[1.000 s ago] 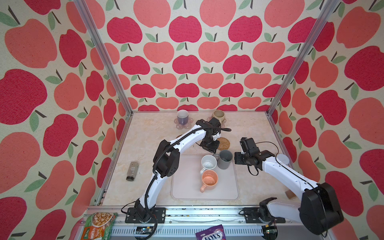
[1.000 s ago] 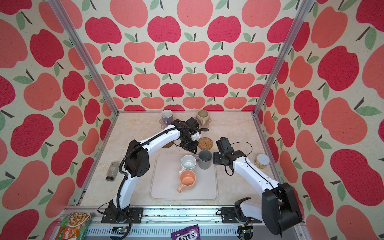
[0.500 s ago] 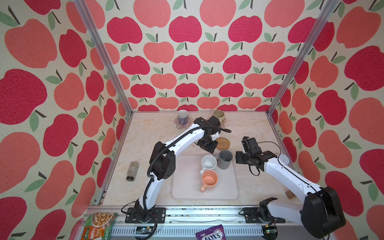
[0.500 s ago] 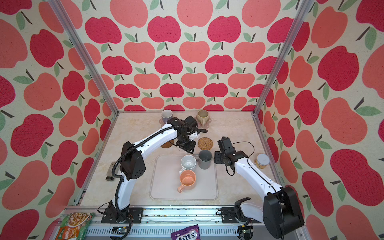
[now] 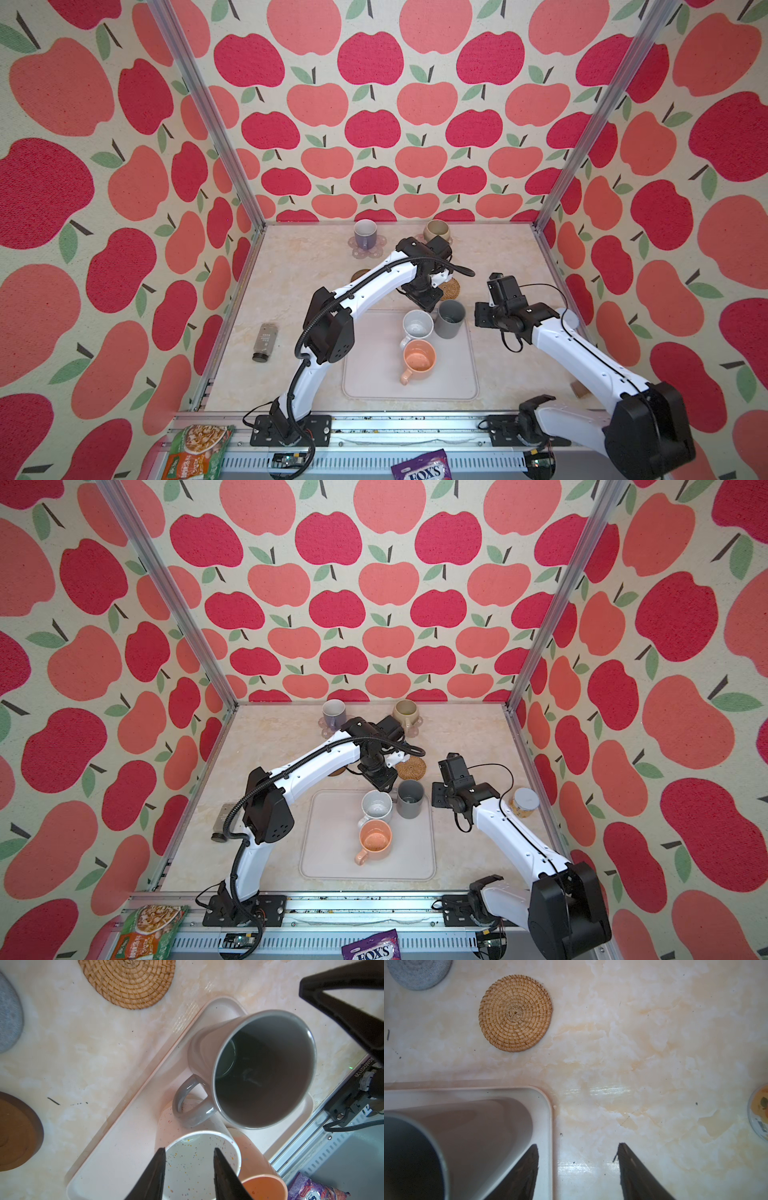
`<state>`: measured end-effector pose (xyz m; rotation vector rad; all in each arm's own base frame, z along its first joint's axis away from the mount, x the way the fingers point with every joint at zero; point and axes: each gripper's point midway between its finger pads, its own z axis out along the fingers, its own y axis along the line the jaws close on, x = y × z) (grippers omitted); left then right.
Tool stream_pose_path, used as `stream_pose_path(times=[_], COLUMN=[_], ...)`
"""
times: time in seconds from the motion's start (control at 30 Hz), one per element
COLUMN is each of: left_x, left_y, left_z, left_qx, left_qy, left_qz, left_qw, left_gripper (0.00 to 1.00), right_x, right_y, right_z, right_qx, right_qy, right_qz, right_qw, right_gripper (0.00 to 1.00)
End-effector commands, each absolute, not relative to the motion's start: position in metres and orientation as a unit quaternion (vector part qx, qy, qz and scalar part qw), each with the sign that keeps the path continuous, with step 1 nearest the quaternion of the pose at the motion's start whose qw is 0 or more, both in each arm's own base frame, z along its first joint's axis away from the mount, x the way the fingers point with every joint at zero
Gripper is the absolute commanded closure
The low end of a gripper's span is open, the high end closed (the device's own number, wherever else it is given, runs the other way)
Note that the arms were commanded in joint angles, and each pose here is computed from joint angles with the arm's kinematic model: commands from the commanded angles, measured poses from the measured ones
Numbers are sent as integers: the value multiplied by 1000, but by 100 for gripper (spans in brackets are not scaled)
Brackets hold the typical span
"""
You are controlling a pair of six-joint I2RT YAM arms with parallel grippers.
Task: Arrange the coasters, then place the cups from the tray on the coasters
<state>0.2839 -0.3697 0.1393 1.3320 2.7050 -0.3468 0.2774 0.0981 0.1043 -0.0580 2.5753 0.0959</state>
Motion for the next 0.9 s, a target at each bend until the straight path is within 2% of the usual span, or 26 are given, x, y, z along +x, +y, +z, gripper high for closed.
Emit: stream_pose_path(times=[0.0,0.5,0.87], left_x=[283,295,290], left_y=[-367,-380,-380], left_z=[127,121,113], left_qx=[460,480,492], left_qy=[883,872,868], left_qz=[-92,-65,-58], left_qw=[36,67,46], left_gripper=[59,58,58], right_x=[270,263,259], right_y=[89,81,76], right_z=[99,99,93], right_qx=[-15,-4,2], right_qy=[963,962,964], right_qz=[23,20,19], right_qw=[269,272,267], right_gripper=[37,36,36])
